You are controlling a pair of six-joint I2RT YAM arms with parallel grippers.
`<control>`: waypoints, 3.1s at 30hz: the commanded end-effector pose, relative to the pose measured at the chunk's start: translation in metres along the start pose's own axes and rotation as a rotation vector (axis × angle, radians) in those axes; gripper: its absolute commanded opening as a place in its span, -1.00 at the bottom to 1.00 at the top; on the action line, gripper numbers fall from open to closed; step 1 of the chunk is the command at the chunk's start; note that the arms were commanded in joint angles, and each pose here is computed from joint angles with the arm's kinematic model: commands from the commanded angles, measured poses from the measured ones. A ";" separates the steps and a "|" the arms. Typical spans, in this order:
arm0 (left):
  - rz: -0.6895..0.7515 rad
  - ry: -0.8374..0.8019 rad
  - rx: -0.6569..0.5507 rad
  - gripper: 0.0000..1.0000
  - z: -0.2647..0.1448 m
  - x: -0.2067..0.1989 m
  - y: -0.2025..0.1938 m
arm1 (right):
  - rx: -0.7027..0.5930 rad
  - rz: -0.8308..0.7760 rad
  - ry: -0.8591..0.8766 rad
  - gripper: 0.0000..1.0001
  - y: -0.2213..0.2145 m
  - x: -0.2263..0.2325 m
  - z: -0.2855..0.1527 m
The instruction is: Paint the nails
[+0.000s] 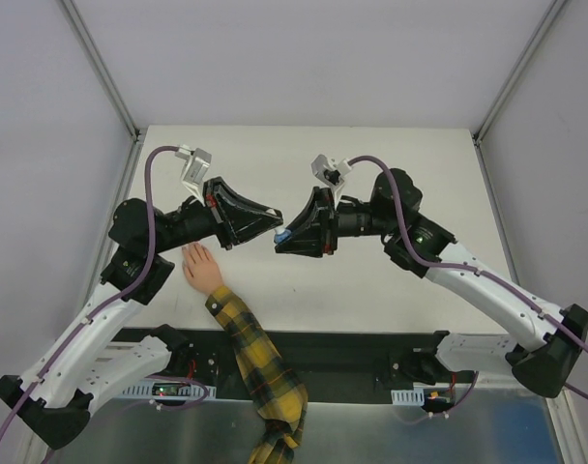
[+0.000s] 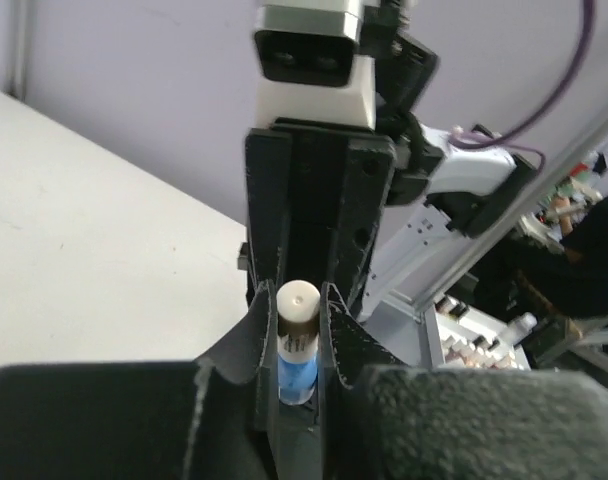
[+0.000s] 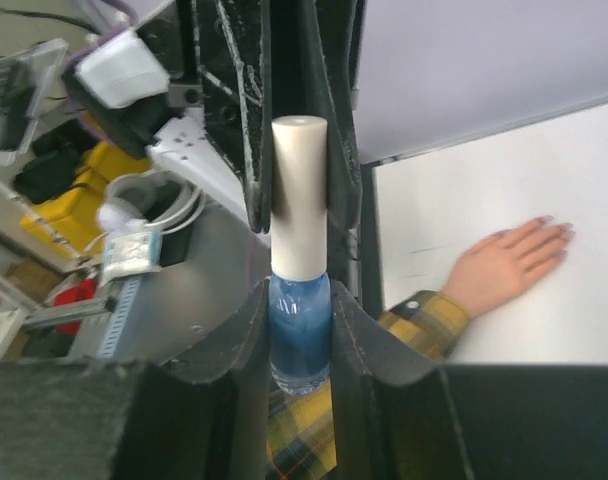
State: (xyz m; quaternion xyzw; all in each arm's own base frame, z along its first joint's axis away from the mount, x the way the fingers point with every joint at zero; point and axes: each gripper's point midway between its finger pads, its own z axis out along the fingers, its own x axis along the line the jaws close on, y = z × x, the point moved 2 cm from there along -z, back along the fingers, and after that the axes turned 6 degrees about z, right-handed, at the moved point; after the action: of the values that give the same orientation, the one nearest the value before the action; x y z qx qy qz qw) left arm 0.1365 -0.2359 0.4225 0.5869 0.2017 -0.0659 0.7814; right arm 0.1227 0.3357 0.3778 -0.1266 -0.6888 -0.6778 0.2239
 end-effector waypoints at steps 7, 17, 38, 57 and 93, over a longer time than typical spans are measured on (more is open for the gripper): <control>-0.042 0.320 -0.037 -1.00 -0.006 0.046 0.007 | -0.149 -0.543 -1.269 -0.99 0.047 -0.042 -0.045; -0.049 0.370 -0.036 -1.00 -0.011 0.050 0.007 | -0.098 -0.586 -0.944 -0.99 0.042 -0.029 -0.005; 0.024 0.035 -0.071 0.50 -0.009 -0.007 0.013 | 0.060 -0.035 0.214 -0.99 0.009 0.039 -0.004; -0.013 0.217 -0.038 -1.00 -0.007 0.022 0.014 | -0.020 -0.422 -1.006 -0.99 0.030 -0.058 -0.036; 0.029 0.075 -0.037 0.58 -0.005 0.001 0.013 | 0.080 -0.028 0.238 -0.99 0.015 0.036 -0.007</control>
State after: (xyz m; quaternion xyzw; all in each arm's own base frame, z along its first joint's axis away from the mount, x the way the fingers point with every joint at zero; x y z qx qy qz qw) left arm 0.1559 -0.2221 0.4136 0.5841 0.2854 -0.0103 0.7598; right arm 0.1257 0.3371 0.3752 -0.1144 -0.7094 -0.6449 0.2602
